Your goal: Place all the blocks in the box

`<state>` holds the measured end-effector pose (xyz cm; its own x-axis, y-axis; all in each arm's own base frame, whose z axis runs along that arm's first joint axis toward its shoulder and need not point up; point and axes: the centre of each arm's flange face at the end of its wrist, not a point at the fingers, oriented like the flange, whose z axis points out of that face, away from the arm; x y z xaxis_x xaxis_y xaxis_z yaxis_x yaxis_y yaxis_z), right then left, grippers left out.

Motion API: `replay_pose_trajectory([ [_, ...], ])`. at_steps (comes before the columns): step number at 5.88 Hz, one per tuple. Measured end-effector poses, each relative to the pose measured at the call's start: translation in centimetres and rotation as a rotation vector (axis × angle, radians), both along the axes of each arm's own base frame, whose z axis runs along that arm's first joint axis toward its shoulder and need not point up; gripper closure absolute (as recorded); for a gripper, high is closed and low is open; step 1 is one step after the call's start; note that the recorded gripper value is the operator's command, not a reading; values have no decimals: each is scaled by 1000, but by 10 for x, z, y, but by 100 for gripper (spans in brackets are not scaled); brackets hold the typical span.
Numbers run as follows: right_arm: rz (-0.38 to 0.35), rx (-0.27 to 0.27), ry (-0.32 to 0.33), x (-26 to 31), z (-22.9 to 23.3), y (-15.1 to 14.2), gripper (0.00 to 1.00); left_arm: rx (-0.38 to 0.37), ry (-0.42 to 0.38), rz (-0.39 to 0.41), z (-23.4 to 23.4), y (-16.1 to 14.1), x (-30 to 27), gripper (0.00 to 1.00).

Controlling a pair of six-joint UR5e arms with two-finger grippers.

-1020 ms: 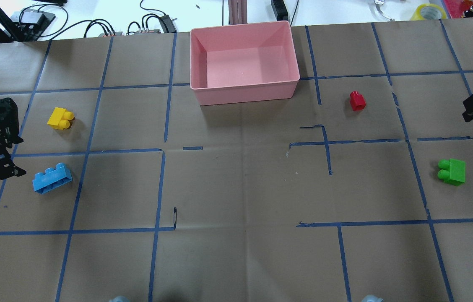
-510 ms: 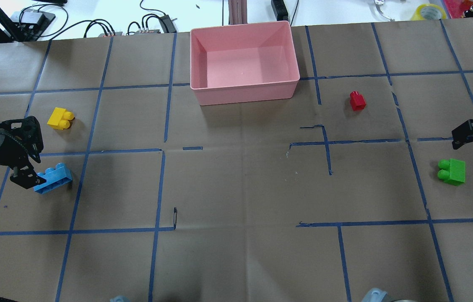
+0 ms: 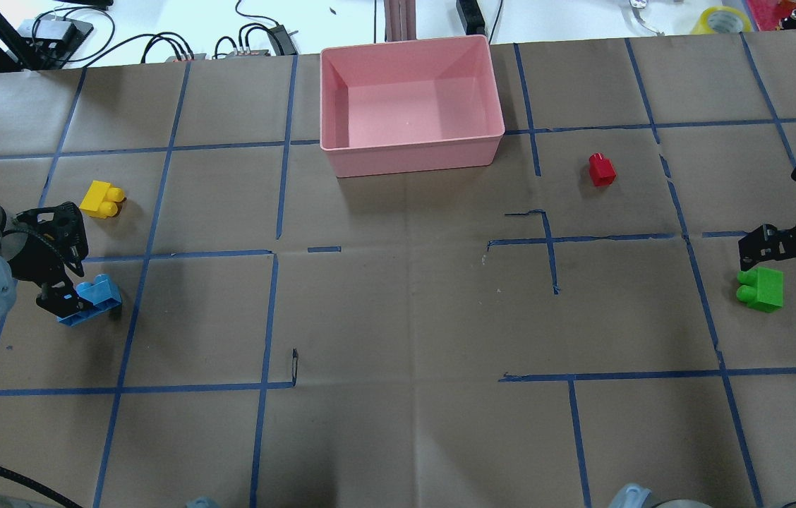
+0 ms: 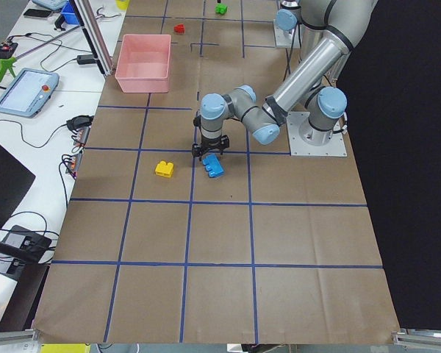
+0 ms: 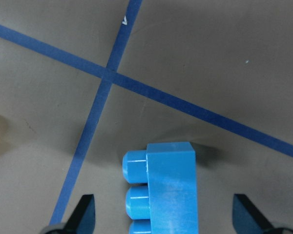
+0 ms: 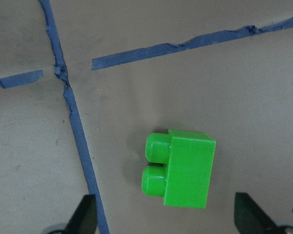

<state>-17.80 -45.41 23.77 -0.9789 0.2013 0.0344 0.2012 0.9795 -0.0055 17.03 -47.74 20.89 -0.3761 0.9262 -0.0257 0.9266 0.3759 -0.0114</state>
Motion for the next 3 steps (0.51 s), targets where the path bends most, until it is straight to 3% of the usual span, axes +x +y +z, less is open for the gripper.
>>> replay_pose_trajectory([
  [3, -5, 11, -14, -15, -35, -2, 1, 15, 9, -31, -24, -1, 2, 1],
])
